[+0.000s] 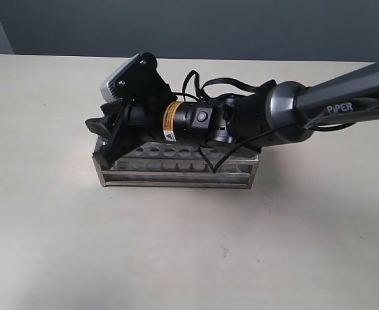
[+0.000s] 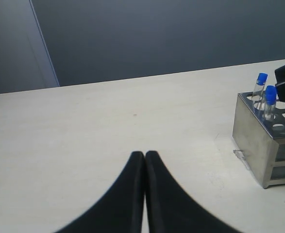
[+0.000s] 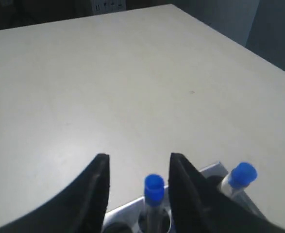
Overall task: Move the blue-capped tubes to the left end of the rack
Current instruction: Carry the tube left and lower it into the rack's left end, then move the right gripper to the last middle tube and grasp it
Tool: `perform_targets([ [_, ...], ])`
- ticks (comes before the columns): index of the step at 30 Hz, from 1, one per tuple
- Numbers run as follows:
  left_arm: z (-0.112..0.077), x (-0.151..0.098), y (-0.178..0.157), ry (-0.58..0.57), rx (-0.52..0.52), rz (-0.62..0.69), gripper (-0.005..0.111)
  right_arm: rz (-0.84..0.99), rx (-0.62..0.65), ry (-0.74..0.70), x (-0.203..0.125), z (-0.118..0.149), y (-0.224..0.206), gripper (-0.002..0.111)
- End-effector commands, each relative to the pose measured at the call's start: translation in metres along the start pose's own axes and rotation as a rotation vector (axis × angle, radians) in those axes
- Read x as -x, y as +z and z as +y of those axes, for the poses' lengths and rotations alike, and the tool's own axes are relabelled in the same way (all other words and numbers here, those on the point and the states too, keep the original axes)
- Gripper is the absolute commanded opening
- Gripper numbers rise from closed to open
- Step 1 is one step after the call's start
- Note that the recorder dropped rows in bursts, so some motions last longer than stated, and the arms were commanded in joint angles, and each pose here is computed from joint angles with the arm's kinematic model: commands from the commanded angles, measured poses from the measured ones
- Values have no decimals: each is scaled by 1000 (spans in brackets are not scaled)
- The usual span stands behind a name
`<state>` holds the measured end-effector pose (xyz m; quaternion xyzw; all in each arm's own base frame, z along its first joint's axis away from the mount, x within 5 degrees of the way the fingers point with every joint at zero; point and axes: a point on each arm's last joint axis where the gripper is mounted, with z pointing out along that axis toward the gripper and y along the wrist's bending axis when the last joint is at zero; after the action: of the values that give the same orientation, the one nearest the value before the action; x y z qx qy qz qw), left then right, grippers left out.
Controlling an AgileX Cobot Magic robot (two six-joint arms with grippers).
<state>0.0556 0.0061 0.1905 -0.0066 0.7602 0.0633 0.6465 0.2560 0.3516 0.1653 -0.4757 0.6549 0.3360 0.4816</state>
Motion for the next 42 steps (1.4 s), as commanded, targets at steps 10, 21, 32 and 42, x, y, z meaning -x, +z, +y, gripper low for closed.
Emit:
perform_targets([
  [10,0,2,-1,-2,-3,-14,1,24,-291,61,48,-51,-73,41],
  [21,0,2,-1,-2,-3,-14,1,65,-300,142,-14,-59,-108,41],
  [32,0,2,-1,-2,-3,-14,1,132,-262,163,-51,-60,-89,41],
  [42,0,2,-1,-2,-3,-14,1,94,-298,238,-56,-64,-86,0],
])
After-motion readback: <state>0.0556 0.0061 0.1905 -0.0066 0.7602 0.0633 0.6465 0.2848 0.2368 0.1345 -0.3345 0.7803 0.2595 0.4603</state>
